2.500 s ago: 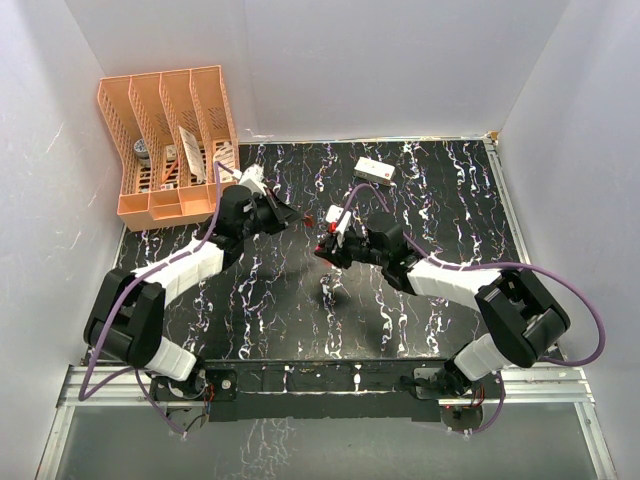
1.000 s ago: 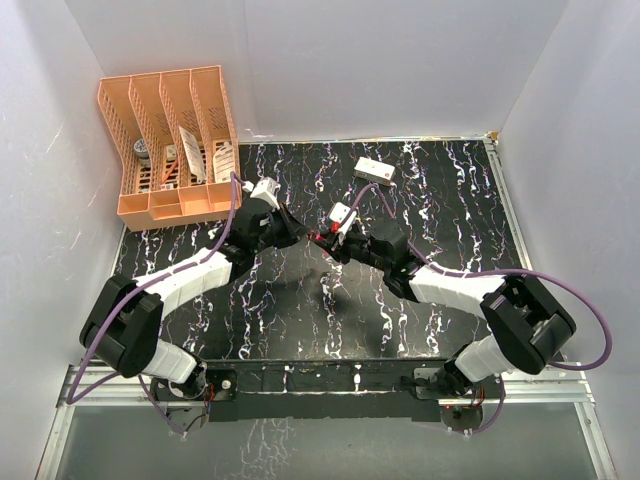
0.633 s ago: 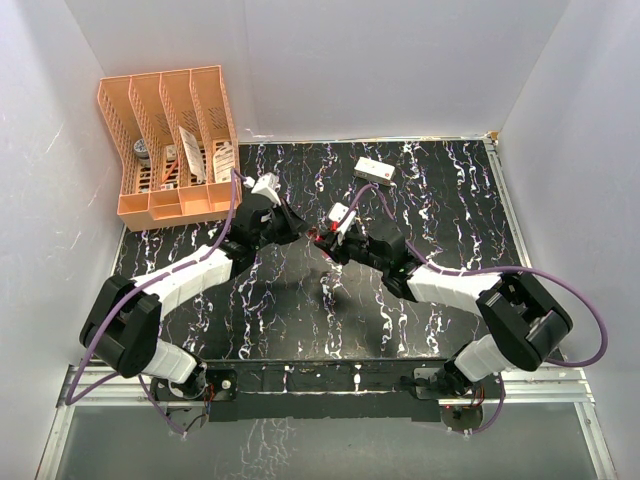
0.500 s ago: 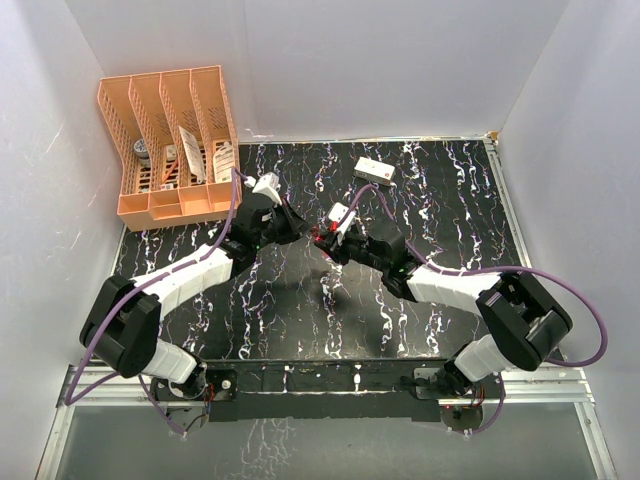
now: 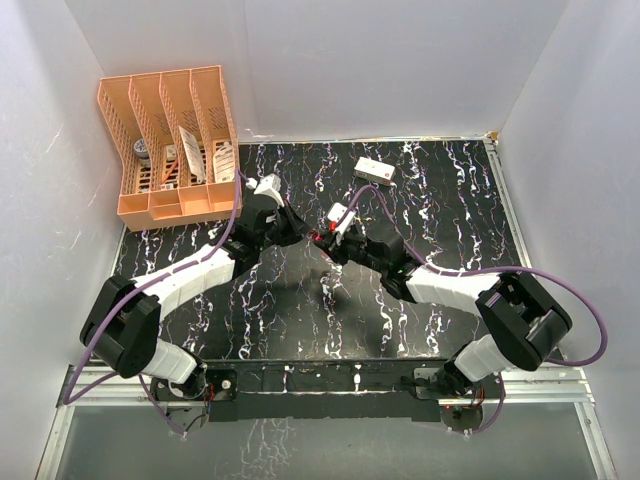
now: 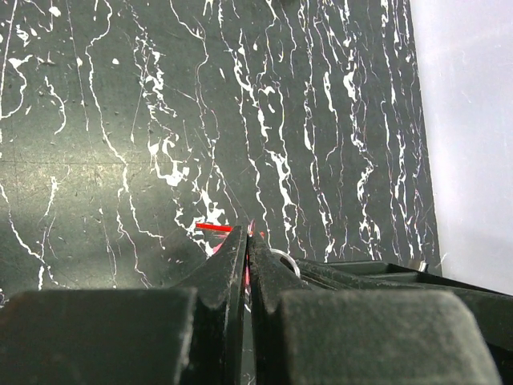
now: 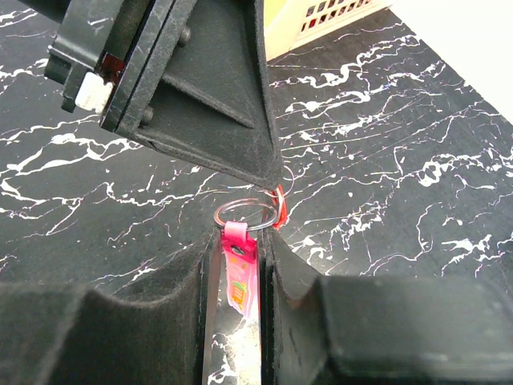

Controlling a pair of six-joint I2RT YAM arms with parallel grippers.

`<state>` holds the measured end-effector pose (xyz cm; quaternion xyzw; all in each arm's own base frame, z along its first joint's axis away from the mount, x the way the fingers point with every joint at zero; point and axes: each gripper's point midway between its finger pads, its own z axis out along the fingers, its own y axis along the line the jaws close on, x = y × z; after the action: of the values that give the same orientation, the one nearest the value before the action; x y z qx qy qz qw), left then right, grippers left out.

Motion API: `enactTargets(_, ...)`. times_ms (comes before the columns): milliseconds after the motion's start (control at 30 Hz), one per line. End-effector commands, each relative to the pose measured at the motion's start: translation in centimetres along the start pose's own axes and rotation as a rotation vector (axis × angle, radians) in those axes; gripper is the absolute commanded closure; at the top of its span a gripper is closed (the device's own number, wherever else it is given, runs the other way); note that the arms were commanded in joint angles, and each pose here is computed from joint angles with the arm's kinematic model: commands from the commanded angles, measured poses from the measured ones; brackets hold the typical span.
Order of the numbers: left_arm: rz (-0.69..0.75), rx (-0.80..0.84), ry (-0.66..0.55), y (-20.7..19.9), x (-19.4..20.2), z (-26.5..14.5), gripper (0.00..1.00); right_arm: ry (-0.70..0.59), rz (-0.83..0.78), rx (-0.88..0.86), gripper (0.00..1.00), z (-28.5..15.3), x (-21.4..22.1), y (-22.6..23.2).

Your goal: Put the keys on the keyring

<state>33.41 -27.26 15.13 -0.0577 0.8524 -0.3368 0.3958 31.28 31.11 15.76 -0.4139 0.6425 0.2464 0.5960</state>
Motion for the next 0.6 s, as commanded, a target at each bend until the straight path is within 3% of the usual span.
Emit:
enactTargets(0, 0.010, 0.011, -0.043, -1.56, -1.71, -0.10, 1.00, -0.069, -0.008, 0.032, 1.00, 0.42, -1.89, -0.48)
enactTargets(567, 0.023, -0.004, -0.035, -1.67, -1.27, 0.08, 1.00, -0.074, -0.016, 0.054, 1.00, 0.55, -2.21, -0.76)
